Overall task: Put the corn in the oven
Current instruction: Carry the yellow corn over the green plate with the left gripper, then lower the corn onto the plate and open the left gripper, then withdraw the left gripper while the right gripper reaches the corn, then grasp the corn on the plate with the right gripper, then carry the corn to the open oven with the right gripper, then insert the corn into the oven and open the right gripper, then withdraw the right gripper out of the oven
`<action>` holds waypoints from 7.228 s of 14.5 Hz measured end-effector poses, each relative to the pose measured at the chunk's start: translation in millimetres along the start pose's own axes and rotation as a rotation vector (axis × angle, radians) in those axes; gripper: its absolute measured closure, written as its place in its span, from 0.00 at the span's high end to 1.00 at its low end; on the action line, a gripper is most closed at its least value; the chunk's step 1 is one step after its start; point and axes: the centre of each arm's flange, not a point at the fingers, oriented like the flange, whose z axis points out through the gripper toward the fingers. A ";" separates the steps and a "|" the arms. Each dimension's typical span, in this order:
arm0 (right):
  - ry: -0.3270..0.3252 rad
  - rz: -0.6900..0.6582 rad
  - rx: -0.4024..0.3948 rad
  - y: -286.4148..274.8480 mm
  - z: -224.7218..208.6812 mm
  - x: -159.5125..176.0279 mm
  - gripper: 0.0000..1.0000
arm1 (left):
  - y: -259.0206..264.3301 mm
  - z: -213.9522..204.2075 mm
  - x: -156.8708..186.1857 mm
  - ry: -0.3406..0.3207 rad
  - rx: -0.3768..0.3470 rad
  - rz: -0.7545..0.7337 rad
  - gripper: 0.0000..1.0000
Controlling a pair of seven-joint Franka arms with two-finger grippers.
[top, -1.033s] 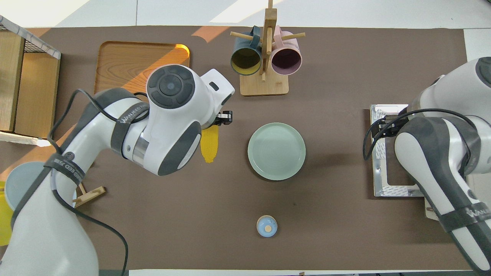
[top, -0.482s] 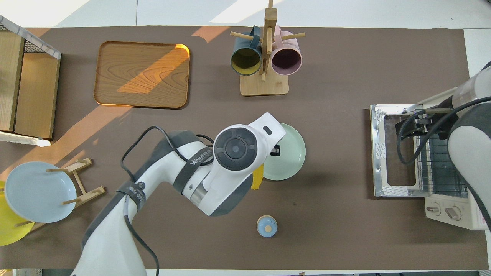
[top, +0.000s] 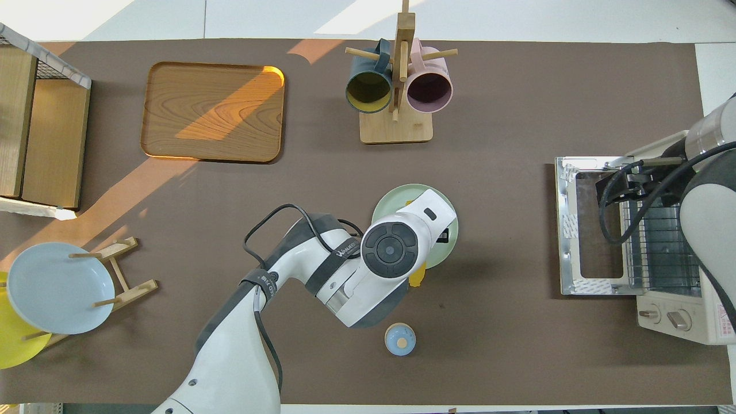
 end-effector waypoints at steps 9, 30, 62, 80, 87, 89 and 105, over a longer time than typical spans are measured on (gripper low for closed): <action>0.000 0.000 0.000 0.0 0.1 0.1 1.00 | -5.2 0.0 8.8 0.025 -0.014 -0.019 0.59; 0.167 -0.037 -0.001 -349.9 139.0 19.1 1.00 | -346.1 -287.3 163.9 -0.078 0.171 -0.034 1.00; -0.061 0.081 -0.258 -99.1 140.2 63.4 0.03 | -331.6 -319.8 102.0 -0.178 0.177 -0.006 1.00; -0.093 0.006 -0.166 88.2 199.2 28.4 0.08 | -357.2 -326.9 105.3 -0.168 0.180 -0.054 1.00; -0.028 -0.030 -0.156 34.1 180.1 42.4 0.45 | -357.2 -326.9 105.3 -0.168 0.180 -0.054 1.00; -0.005 0.001 -0.127 -8.0 179.2 44.8 0.20 | -357.2 -326.9 105.3 -0.168 0.180 -0.054 1.00; -0.038 0.011 -0.176 -28.0 270.3 57.0 0.01 | -357.2 -326.9 105.3 -0.168 0.180 -0.054 1.00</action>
